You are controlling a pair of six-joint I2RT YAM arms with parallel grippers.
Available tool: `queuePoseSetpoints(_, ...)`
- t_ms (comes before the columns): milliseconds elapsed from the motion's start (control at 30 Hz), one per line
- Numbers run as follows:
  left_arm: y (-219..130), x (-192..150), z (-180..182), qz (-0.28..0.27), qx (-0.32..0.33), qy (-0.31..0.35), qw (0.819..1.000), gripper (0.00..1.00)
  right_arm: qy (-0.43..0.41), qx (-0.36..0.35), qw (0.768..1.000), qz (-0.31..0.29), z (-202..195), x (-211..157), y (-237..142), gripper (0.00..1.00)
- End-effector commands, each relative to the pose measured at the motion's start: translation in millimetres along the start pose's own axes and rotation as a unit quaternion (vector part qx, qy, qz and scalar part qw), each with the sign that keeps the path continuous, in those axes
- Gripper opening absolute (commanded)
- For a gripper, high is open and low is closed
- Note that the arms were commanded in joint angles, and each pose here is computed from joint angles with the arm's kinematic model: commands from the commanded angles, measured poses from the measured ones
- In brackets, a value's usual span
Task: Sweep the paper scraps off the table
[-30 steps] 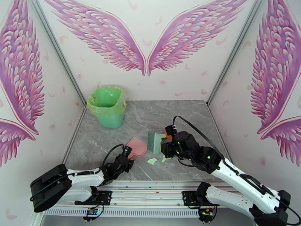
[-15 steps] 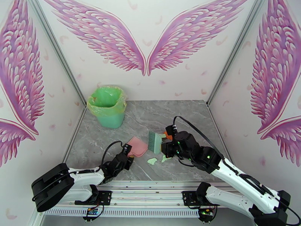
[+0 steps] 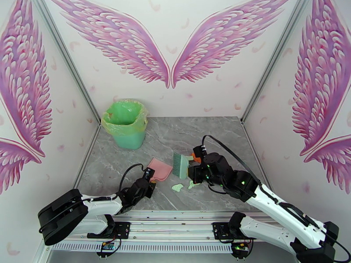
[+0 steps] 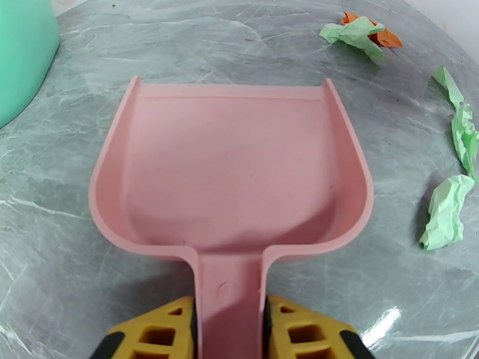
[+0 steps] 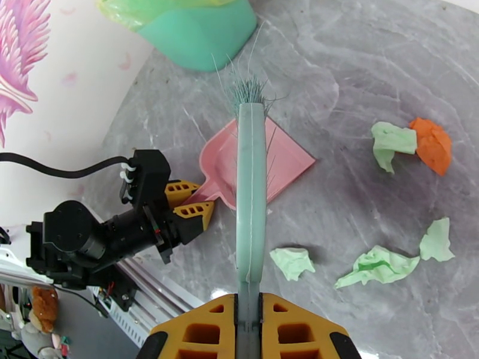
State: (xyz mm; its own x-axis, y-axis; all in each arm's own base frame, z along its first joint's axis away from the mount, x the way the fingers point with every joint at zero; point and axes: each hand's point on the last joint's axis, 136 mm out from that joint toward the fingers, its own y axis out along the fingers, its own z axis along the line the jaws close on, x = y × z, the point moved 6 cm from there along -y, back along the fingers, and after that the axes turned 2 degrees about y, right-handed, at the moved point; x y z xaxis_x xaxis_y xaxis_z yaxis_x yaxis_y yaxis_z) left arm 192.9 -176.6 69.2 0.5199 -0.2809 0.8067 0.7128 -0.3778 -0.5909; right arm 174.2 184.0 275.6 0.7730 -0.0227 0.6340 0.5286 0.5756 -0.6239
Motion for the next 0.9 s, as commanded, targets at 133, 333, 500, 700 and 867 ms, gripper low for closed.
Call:
queuePoseSetpoints(133, -11.4, 10.5, -8.7, 0.007, -0.043, -0.019, 0.999, 0.00, 0.000, -0.056, 0.998, -0.003, -17.1, 0.9, -10.6, 0.00)
queuePoseSetpoints(333, -35.4, 39.9, -21.0, 0.056, -0.066, -0.016, 0.996, 0.00, 0.045, -0.098, 0.994, -0.010, -47.0, 13.7, -22.3, 0.00)
queuePoseSetpoints(500, -57.9, 61.1, -18.1, 0.090, -0.052, 0.020, 0.994, 0.00, 0.078, -0.104, 0.991, -0.018, -67.6, 32.7, -23.9, 0.00)
queuePoseSetpoints(700, -81.6, 80.4, -3.2, 0.100, -0.005, 0.041, 0.994, 0.00, 0.080, -0.002, 0.997, 0.014, -47.3, 47.4, -17.4, 0.00)
queuePoseSetpoints(867, -94.2, 84.2, 13.5, 0.084, 0.017, 0.015, 0.996, 0.00, 0.068, 0.046, 0.991, 0.109, -31.6, 14.4, 3.7, 0.00)
